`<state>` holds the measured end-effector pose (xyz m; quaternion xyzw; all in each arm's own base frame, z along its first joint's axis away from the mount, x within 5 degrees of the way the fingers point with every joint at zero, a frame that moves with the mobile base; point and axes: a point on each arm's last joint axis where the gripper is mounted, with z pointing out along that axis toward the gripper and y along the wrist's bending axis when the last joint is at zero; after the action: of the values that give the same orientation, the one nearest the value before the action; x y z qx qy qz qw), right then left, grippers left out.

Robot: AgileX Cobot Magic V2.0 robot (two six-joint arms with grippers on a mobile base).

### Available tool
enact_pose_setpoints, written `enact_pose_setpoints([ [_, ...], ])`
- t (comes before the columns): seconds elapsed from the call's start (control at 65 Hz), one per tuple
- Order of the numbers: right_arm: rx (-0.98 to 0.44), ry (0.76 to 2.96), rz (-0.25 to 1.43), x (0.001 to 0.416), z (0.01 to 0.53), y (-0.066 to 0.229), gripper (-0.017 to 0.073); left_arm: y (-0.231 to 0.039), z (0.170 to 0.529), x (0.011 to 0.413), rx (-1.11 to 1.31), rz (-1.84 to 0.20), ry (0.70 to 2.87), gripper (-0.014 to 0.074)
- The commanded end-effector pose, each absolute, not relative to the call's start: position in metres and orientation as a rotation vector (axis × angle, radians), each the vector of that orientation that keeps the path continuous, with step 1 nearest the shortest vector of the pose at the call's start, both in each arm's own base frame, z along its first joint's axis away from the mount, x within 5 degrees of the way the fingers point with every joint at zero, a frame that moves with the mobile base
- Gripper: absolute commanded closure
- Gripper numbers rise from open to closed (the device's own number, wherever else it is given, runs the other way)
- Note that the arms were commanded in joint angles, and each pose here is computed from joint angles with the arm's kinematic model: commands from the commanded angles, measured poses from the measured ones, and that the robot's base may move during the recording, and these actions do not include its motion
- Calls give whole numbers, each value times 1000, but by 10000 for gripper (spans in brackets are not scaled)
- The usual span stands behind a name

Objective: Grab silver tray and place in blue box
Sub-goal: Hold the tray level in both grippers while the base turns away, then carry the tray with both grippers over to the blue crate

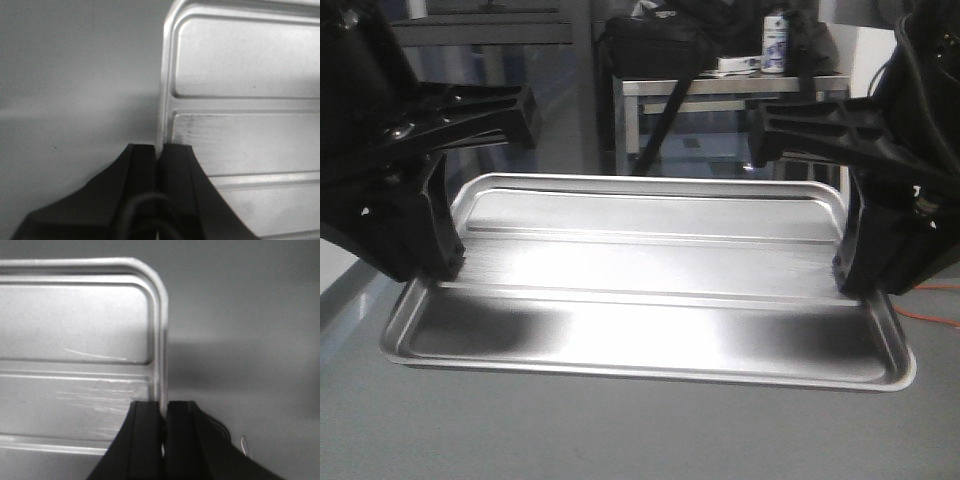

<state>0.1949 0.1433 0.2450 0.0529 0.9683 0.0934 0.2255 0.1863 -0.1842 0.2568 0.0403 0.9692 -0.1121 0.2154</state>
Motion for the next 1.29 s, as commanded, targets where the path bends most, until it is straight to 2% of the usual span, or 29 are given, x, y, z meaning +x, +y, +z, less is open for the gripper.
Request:
enact_pose_setpoints([
  [0.0, 112, 2604, 253, 197, 260, 139, 501, -182, 272, 186, 127, -325, 2632, 697],
  [1.277, 112, 2604, 253, 197, 260, 139, 501, -182, 272, 186, 127, -325, 2632, 697],
])
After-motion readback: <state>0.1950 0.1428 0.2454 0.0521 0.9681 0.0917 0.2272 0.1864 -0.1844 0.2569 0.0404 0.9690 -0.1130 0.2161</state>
